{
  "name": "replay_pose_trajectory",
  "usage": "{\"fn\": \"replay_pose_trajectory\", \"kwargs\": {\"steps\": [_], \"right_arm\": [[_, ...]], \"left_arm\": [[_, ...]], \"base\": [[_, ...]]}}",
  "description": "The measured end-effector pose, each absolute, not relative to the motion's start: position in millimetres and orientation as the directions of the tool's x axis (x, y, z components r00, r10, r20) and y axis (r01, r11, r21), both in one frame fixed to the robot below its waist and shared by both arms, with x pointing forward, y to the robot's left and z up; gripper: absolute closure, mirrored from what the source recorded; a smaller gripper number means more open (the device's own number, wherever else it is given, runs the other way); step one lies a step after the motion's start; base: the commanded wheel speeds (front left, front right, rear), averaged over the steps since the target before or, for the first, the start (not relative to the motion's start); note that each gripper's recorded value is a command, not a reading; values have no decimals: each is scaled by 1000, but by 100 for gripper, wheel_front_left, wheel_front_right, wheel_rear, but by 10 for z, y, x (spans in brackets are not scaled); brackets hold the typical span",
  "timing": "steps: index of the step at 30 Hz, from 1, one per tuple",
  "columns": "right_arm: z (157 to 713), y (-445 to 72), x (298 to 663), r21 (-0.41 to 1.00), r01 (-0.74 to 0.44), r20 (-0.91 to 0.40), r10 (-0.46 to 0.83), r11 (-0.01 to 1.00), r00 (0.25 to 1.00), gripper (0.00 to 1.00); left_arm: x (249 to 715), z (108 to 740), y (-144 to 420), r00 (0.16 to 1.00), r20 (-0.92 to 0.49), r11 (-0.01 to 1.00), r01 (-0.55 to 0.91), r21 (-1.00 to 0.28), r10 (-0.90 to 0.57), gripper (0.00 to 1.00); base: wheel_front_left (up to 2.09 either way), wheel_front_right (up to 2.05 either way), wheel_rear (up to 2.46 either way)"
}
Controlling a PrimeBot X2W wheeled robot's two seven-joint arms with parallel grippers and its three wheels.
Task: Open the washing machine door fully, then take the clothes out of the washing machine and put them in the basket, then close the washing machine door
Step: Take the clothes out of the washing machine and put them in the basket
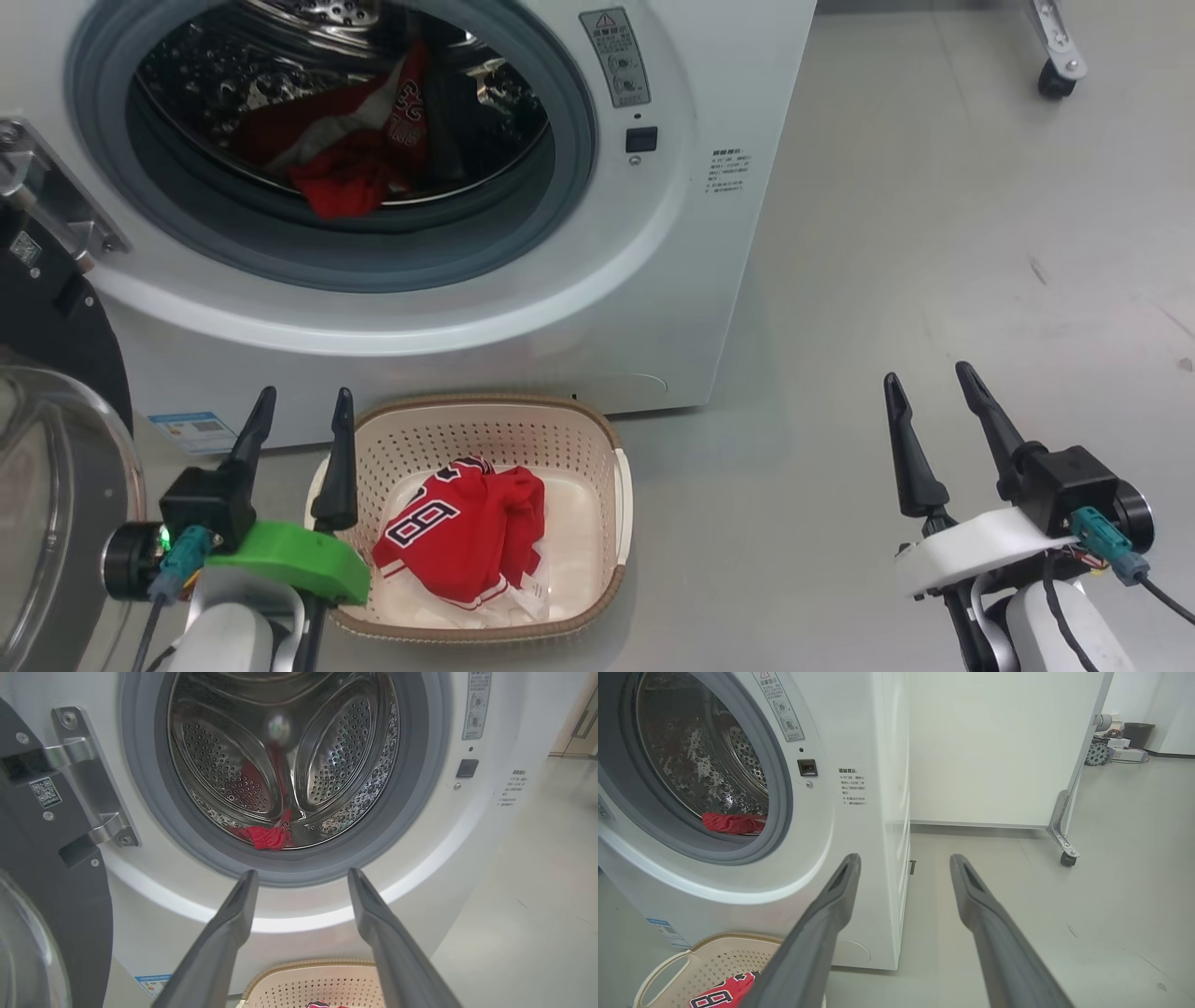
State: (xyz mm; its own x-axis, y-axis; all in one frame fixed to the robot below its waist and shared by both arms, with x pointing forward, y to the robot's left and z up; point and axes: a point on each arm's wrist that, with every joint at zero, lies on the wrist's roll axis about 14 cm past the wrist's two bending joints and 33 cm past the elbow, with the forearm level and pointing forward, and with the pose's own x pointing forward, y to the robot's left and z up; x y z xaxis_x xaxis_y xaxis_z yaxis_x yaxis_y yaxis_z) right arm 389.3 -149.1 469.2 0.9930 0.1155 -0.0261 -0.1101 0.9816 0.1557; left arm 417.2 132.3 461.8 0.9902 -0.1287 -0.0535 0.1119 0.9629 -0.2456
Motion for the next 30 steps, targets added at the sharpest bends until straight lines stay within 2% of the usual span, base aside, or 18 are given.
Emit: {"fn": "replay_pose_trajectory", "kwargs": {"steps": [13, 30], "right_arm": [[4777, -1462, 3595, 155, -114, -7, 116, 981, 993, 0], [4829, -1445, 3546, 157, -120, 4, 121, 980, 993, 0]], "left_arm": [[3739, 4784, 1370, 994, -11, 968, 103, -227, -108, 0], [3626, 4901, 1418, 997, 26, 970, 82, -230, -78, 0]], "base": [[0, 0, 0], [0, 0, 0]]}}
